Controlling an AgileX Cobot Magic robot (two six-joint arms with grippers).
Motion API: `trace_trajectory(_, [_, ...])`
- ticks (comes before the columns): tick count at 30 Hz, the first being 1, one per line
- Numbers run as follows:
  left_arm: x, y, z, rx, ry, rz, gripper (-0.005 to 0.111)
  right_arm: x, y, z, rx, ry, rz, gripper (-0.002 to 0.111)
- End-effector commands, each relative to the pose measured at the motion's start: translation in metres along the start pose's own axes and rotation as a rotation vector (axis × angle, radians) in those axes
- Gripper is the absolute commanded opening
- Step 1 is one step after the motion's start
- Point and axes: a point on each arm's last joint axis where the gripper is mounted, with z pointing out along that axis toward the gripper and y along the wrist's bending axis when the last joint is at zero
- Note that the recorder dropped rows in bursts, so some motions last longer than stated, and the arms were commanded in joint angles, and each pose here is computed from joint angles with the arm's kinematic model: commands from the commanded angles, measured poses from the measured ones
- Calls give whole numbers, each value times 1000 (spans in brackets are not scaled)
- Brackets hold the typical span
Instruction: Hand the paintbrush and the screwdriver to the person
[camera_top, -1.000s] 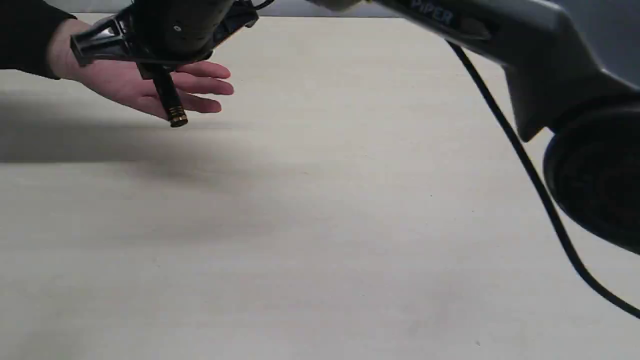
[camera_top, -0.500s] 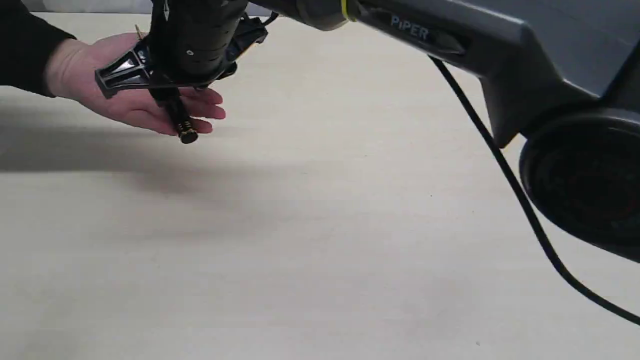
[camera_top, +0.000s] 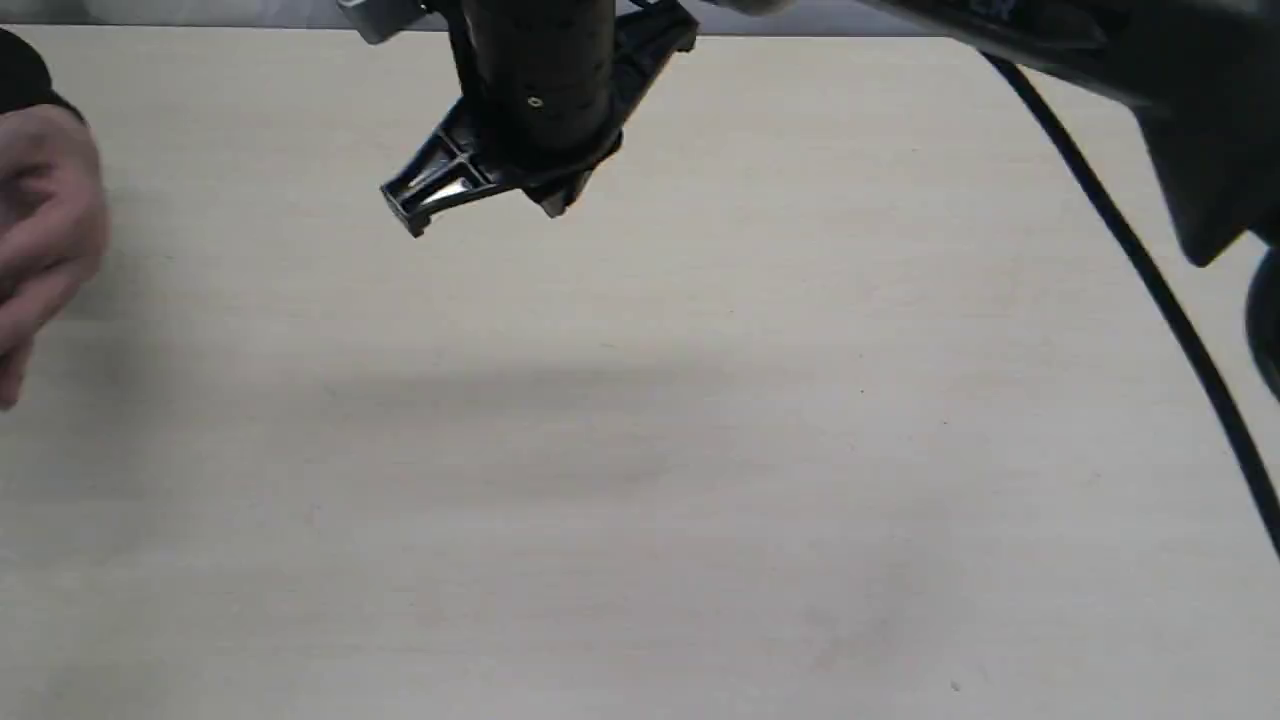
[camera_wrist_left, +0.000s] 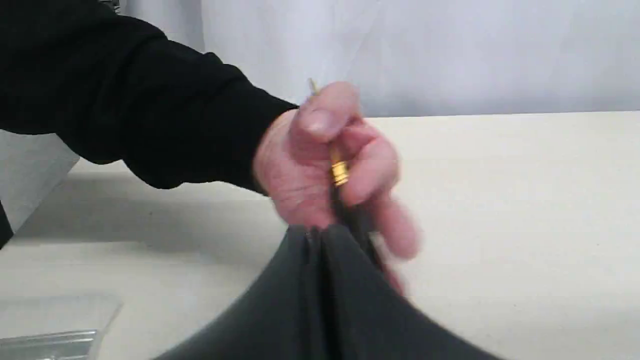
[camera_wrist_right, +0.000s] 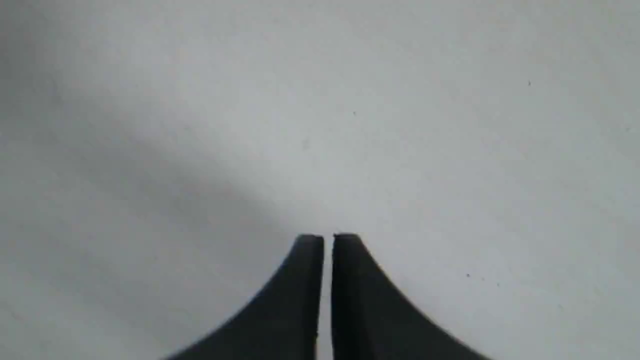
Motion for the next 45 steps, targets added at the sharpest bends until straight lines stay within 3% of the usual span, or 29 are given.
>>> trace_trajectory(1, [0,0,0,6,-4,-5,0,15,-18,1,32,57,44,4])
trace_trajectory(9, [0,0,0,7,-6,-5,0,48,-38,-8,-12,-140,122,4])
trace_trajectory(21, [0,0,0,7,-6,-5,0,134,-43,-30,-148,-407,208,4])
trace_trajectory(31, [0,0,0,6,-8,-3,0,208,-52,-55,-163,-463,213,4])
trace_trajectory(45, [0,0,0,6,-7,-3,0,223,-57,-75,-176,-547,228,4])
